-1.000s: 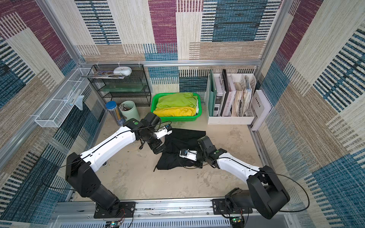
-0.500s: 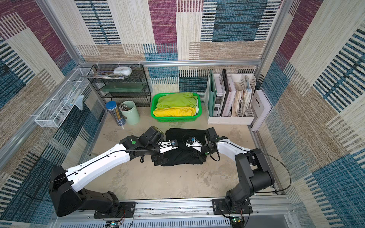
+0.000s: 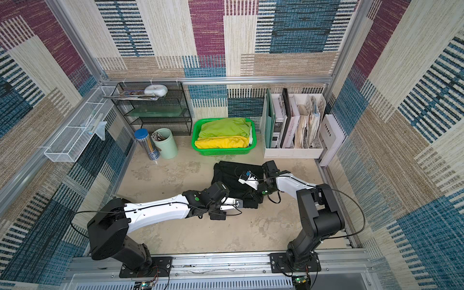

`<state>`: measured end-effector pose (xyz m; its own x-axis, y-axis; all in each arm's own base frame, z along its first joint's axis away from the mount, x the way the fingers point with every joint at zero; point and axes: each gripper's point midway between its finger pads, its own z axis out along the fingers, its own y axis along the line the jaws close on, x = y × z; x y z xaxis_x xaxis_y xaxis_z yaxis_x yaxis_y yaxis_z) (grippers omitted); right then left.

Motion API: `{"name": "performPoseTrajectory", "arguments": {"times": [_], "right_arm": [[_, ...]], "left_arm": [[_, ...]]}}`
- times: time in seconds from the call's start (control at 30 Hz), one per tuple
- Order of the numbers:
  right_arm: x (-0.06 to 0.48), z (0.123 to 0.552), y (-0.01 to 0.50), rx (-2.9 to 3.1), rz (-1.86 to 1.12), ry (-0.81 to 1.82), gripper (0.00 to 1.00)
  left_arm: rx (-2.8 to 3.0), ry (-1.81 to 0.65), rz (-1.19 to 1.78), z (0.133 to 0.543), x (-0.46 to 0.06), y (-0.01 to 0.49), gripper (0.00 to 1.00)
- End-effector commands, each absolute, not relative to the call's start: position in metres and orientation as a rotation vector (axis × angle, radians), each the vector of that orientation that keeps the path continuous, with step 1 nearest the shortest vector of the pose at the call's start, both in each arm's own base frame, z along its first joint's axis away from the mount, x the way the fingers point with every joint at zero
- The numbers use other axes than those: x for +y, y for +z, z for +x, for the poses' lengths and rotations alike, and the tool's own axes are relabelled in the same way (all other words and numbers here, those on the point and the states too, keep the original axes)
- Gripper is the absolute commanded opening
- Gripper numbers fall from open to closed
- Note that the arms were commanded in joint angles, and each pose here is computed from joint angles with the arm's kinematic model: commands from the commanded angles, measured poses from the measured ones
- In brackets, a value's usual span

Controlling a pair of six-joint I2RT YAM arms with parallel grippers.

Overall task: Roll up the shorts
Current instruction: Roll the shorts at the center of the board.

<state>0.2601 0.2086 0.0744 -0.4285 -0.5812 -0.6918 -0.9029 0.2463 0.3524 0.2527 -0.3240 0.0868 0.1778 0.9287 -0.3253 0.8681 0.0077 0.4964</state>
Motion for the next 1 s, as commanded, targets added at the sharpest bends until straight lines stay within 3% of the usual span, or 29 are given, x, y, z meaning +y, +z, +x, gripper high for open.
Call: {"name": "performPoseTrajectory", "arguments": {"times": [0.0, 0.17, 0.3, 0.43, 0.53, 0.6, 0.63, 0.67, 0.73, 0.77, 0.8, 0.97], "right_arm": [[0.212, 0.257, 0.078, 2.1, -1.336, 1.08, 0.0], [0.21, 0.259, 0.078, 2.096, -1.342, 1.047, 0.0], [0.209, 0.264, 0.081, 2.088, -1.336, 1.005, 0.0], [0.208, 0.266, 0.078, 2.099, -1.328, 0.986, 0.0], [0.209, 0.272, 0.078, 2.109, -1.3, 0.981, 0.01], [0.208, 0.277, 0.077, 2.12, -1.276, 0.952, 0.08], [0.206, 0.281, 0.075, 2.132, -1.26, 0.924, 0.18], [0.204, 0.284, 0.074, 2.145, -1.241, 0.892, 0.33], [0.201, 0.291, 0.076, 2.14, -1.214, 0.835, 0.51], [0.199, 0.294, 0.078, 2.13, -1.196, 0.802, 0.7], [0.198, 0.298, 0.081, 2.121, -1.18, 0.772, 1.0], [0.177, 0.322, 0.108, 2.045, -1.082, 0.492, 0.99]], "left_arm": [[1.628, 0.119, 1.833, 0.264, -0.341, 0.089, 1.0], [1.669, 0.135, 1.887, 0.271, -0.341, 0.063, 0.98], [1.721, 0.088, 1.904, 0.274, -0.339, 0.049, 0.87], [1.782, 0.077, 1.888, 0.28, -0.329, 0.042, 0.66], [1.812, 0.017, 1.854, 0.28, -0.326, 0.043, 0.43], [1.831, 0.018, 1.858, 0.28, -0.324, 0.04, 0.32], [1.842, 0.018, 1.866, 0.279, -0.323, 0.039, 0.28], [1.85, 0.015, 1.875, 0.278, -0.322, 0.038, 0.24], [1.86, 0.006, 1.889, 0.275, -0.321, 0.036, 0.17], [1.869, -0.006, 1.89, 0.273, -0.321, 0.038, 0.14], [1.88, -0.021, 1.893, 0.272, -0.321, 0.038, 0.13], [2.024, -0.094, 1.953, 0.257, -0.312, 0.039, 0.14]]}}
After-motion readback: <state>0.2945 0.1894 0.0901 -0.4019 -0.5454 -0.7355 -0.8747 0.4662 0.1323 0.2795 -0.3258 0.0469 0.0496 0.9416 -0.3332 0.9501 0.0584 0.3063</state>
